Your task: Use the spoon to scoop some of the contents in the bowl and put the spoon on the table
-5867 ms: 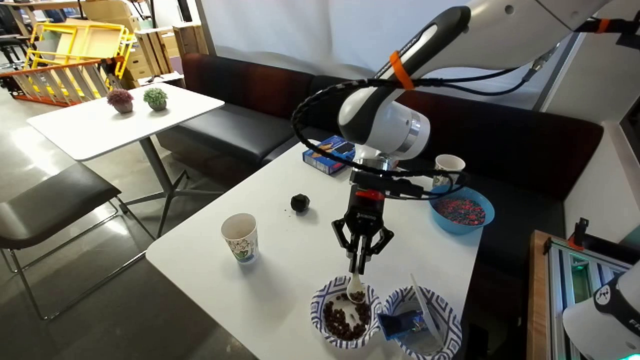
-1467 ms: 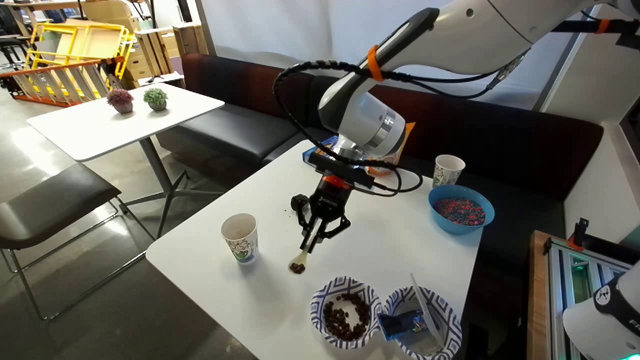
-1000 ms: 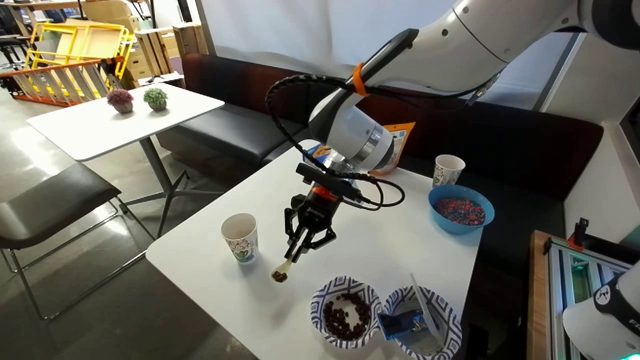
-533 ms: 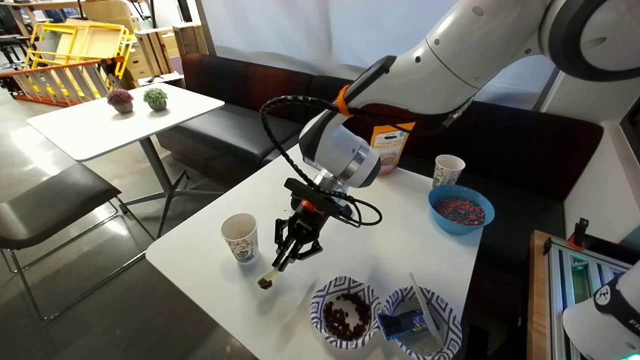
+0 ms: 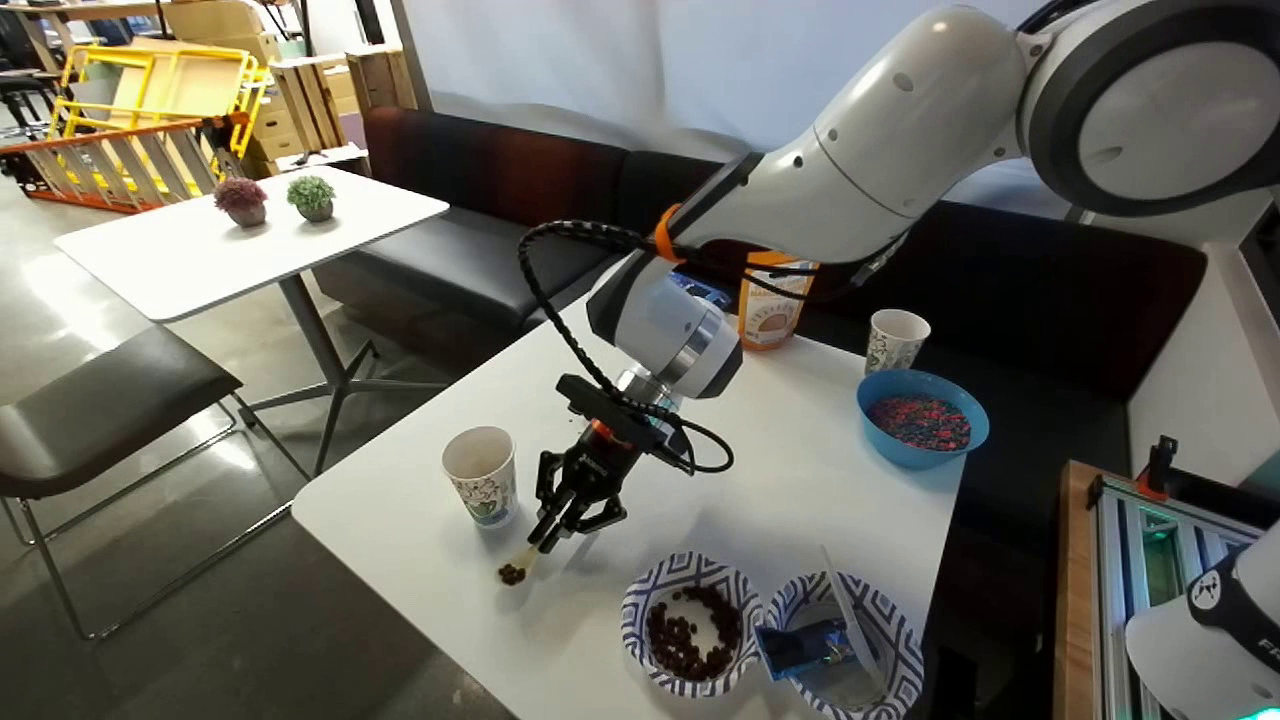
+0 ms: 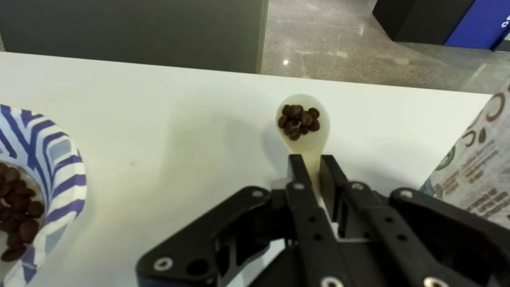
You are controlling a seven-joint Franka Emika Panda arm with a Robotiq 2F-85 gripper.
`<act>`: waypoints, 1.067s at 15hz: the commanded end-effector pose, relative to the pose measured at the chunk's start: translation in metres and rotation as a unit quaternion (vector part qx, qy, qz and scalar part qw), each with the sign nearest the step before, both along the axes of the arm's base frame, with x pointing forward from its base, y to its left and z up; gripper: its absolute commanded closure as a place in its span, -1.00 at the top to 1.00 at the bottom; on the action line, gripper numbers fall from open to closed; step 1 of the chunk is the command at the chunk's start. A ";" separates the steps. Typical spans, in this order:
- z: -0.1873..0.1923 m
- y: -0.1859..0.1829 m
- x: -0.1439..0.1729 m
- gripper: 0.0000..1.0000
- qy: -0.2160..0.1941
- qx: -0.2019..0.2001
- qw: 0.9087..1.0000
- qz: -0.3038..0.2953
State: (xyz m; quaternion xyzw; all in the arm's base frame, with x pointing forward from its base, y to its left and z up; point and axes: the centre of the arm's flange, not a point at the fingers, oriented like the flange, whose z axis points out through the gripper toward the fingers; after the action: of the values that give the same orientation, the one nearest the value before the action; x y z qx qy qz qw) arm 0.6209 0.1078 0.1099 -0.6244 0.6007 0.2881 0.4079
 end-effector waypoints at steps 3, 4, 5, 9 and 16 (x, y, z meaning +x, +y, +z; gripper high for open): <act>-0.023 0.008 0.009 -0.93 0.007 -0.014 1.000 -0.025; -0.025 0.009 0.009 -0.93 0.009 -0.016 1.000 -0.025; -0.027 0.009 0.009 -0.93 0.010 -0.019 0.999 -0.025; -0.024 0.011 0.007 -0.35 0.007 -0.025 0.999 -0.023; -0.005 0.002 -0.010 0.67 0.005 -0.034 0.999 -0.014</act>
State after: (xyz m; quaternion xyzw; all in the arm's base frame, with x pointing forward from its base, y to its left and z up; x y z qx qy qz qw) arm 0.6268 0.1128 0.0944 -0.6245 0.6148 0.2712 0.3982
